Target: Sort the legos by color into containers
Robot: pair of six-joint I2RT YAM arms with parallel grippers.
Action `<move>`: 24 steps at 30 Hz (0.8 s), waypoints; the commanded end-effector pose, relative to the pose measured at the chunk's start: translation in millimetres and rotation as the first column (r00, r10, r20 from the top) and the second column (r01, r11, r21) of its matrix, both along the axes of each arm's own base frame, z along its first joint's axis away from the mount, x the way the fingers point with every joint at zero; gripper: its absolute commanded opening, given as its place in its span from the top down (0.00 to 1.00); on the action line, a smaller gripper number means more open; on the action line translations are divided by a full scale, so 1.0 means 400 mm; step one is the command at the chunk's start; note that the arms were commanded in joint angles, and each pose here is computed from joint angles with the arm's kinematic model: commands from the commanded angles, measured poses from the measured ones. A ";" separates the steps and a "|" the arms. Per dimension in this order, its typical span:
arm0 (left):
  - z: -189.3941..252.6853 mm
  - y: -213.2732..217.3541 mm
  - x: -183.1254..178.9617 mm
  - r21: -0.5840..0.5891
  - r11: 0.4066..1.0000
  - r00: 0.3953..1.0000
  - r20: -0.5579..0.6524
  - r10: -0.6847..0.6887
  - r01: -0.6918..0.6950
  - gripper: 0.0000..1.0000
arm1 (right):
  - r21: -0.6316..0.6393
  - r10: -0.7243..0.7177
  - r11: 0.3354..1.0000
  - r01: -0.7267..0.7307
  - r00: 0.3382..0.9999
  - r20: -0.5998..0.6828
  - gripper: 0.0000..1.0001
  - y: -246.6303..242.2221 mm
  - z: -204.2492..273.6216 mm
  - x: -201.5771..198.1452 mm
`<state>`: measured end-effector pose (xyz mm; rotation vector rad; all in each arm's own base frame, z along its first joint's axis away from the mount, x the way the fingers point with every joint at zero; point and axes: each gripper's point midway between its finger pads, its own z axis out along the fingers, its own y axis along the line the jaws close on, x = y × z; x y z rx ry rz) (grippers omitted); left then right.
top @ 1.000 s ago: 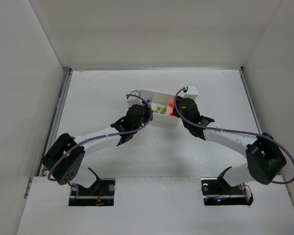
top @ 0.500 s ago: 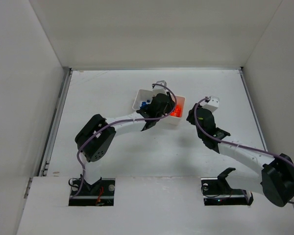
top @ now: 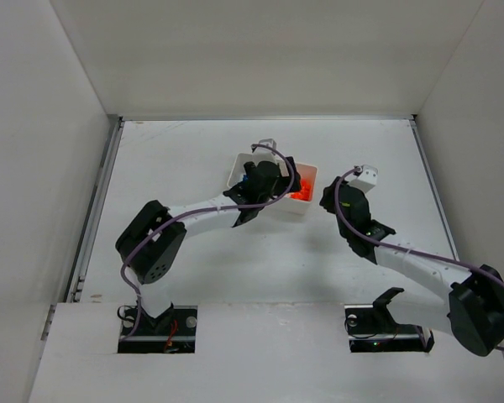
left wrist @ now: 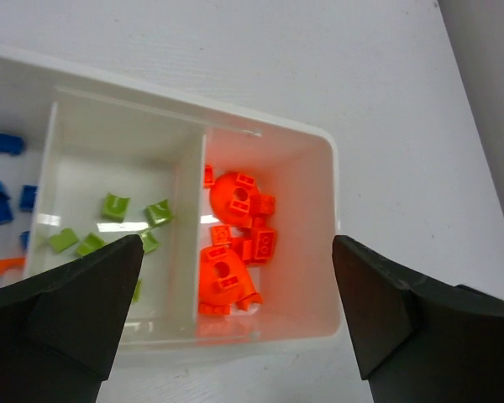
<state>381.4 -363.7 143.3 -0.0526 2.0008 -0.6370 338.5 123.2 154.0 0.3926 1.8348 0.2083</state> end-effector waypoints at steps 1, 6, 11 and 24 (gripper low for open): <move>0.099 0.085 0.002 -0.025 0.998 0.995 0.081 0.052 -0.050 0.00 | 0.054 -0.016 0.998 0.012 0.997 0.073 0.54 -0.001 0.046 0.008; 0.074 0.253 -0.042 0.035 0.988 0.986 0.073 0.147 -0.150 0.00 | 0.077 -0.003 0.997 -0.005 0.995 0.097 0.91 0.004 0.070 0.001; 0.055 0.430 -0.113 0.009 0.965 0.965 0.024 0.260 -0.260 0.00 | 0.078 -0.022 0.997 0.013 0.993 0.118 0.81 -0.002 0.084 -0.008; -0.108 0.788 -0.291 0.183 0.805 0.779 -0.205 0.592 -0.564 0.00 | 0.092 -0.064 0.994 0.051 0.987 0.148 0.04 -0.038 0.087 -0.018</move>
